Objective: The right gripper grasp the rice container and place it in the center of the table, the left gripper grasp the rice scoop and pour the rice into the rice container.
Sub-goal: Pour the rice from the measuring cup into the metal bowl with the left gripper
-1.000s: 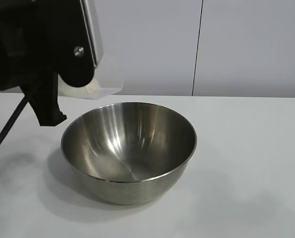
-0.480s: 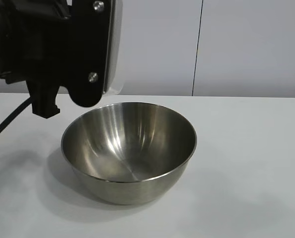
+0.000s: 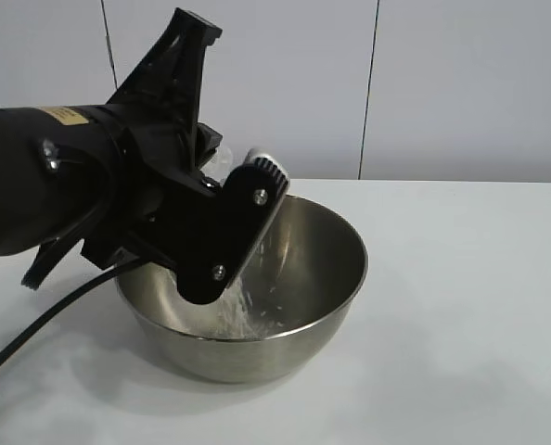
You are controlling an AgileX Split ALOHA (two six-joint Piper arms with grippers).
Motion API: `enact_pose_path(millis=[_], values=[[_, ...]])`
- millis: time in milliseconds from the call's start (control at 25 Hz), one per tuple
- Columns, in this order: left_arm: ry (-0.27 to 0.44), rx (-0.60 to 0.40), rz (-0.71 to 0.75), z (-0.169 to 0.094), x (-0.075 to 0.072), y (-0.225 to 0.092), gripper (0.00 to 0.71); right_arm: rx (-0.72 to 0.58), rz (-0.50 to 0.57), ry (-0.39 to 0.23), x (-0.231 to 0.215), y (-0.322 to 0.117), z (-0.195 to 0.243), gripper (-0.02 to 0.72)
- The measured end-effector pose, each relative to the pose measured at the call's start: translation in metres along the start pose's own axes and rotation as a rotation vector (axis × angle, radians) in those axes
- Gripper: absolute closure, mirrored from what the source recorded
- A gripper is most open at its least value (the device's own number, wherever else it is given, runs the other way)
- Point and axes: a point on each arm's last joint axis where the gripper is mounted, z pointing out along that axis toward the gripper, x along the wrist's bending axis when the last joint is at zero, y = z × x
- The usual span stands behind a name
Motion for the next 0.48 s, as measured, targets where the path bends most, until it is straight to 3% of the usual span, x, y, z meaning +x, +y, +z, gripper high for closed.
enact_pose_path(millis=[280, 480], values=[[-0.027, 0.022, 0.275, 0.0005, -0.0012, -0.0021, 0.701, 0.000, 0.000, 0.000, 0.0000, 0.0000, 0.0000, 0.201], [-0.043, 0.037, 0.314, 0.0004, -0.0024, -0.0038, 0.701, 0.000, 0.000, 0.000, 0.0000, 0.0000, 0.0000, 0.201]])
